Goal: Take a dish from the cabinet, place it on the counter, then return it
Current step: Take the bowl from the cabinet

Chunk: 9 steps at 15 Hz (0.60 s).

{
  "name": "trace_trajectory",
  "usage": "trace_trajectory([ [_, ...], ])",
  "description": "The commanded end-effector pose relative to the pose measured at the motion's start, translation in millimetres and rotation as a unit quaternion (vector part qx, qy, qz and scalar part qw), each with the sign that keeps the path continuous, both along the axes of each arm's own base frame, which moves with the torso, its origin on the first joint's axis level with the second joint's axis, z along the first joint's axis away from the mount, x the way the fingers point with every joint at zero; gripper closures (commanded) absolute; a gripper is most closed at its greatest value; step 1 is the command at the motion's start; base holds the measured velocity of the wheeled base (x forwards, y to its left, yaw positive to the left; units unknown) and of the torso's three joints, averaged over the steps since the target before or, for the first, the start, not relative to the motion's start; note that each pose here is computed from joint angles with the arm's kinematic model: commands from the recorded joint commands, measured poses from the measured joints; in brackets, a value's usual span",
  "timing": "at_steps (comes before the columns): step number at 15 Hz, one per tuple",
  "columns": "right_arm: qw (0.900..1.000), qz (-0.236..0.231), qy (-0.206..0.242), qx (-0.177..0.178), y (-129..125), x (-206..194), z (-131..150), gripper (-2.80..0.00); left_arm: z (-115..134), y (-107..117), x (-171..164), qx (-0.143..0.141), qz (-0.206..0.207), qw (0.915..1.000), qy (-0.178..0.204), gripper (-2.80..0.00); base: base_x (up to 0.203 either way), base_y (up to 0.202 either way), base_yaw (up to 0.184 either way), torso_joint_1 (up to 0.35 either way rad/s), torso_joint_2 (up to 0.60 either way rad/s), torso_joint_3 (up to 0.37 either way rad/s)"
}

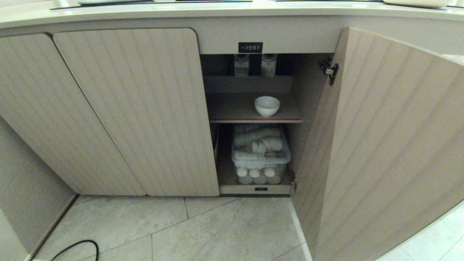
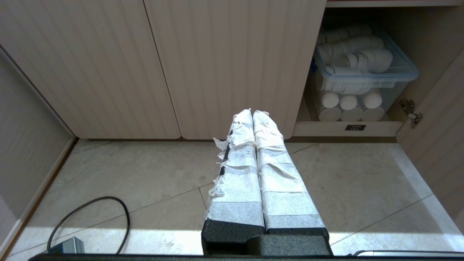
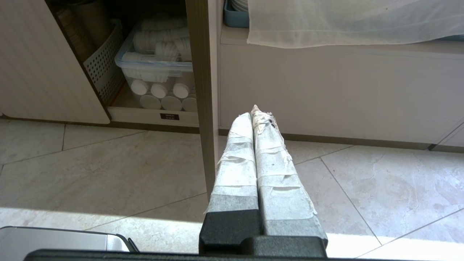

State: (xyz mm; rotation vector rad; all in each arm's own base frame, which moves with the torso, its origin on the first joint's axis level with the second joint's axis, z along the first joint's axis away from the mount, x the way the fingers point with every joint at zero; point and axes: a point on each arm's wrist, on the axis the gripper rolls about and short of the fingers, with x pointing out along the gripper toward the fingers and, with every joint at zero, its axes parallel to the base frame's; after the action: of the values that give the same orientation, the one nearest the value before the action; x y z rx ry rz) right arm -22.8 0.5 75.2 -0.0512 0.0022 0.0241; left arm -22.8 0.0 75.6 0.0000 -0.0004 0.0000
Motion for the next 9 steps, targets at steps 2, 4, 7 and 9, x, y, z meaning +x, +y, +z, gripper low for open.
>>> trace_trajectory([
  [2, 1.0, 0.0, 0.0, 0.0, 0.0, 0.0, 0.0, 0.0, -0.1, 0.0, 0.0, 0.0, -0.001, 1.0, 0.0, 0.0, 0.0, 0.0, 0.0, 0.0, 0.0, 0.0],
  [4, 1.0, 0.0, 0.0, 0.0, 0.0, 0.0, 0.0, 0.0, 0.3, 0.0, -0.1, 0.0, 0.0, 1.0, -0.001, 0.0, 0.0, 0.0, 0.0, 0.0, 0.0, 0.0],
  [7, 1.0, 0.0, 0.0, 0.0, 0.0, 0.0, 0.1, 0.0, -0.1, 0.0, 0.0, 0.0, 0.0, 1.0, 0.0, 0.0, 0.0, 0.0, 0.0, 0.0, 0.0, 0.0],
  [9, 1.0, 0.0, 0.0, 0.0, 0.0, 0.0, 0.0, 0.0, -0.1, 0.0, 0.0, 0.0, 0.0, 1.0, 0.0, 0.0, 0.0, 0.0, 0.0, 0.0, 0.0, 0.0],
])
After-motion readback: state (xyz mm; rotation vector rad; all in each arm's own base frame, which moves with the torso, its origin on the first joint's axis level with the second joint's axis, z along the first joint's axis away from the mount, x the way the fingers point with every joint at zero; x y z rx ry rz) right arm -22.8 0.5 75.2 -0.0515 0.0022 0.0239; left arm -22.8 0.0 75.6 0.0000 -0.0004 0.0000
